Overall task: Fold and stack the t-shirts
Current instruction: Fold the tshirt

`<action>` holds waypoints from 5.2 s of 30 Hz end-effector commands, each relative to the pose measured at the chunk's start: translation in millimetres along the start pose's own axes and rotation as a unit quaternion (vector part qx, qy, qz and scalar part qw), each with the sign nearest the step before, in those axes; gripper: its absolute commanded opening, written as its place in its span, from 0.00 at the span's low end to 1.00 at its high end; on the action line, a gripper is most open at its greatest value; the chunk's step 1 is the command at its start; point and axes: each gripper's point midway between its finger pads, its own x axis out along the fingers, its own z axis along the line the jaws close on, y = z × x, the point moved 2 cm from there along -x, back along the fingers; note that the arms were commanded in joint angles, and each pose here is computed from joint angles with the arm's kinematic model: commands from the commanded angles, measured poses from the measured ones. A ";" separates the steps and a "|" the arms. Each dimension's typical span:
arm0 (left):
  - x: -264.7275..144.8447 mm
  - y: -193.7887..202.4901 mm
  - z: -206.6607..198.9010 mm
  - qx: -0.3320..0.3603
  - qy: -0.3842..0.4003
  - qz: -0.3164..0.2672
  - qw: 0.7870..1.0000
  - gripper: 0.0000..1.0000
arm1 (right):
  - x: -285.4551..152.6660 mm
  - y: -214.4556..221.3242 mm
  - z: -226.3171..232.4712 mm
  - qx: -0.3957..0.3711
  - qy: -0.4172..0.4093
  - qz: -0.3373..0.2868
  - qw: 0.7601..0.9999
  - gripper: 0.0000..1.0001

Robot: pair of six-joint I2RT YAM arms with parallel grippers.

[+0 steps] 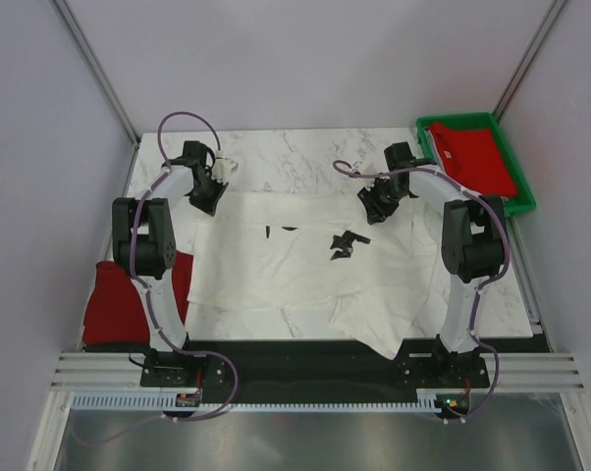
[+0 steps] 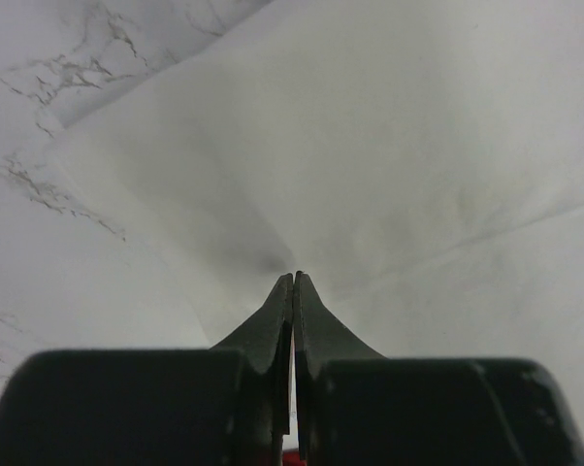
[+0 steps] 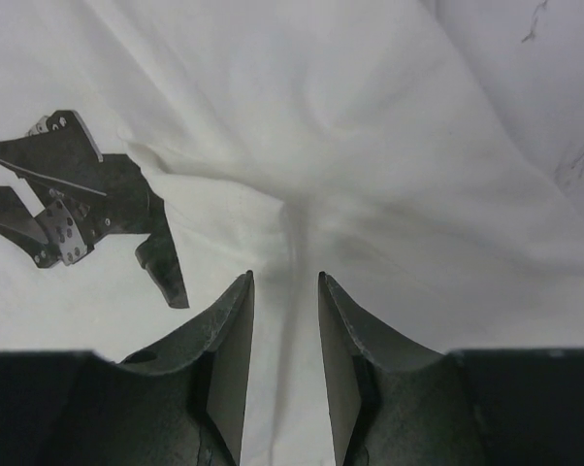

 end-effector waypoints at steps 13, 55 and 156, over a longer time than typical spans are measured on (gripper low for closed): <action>-3.3 13.3 -7.8 -0.024 0.011 0.015 1.000 0.02 | 18.3 -18.7 5.9 -0.015 -0.069 -0.018 0.997 0.41; -5.6 -19.6 8.2 -0.021 0.014 0.009 1.000 0.02 | -72.0 -44.9 -69.1 0.032 0.148 -0.085 0.985 0.39; -126.6 92.9 -43.4 -0.119 -0.054 -0.014 0.991 0.22 | -70.0 122.4 177.5 -0.348 -0.087 -0.013 0.933 0.53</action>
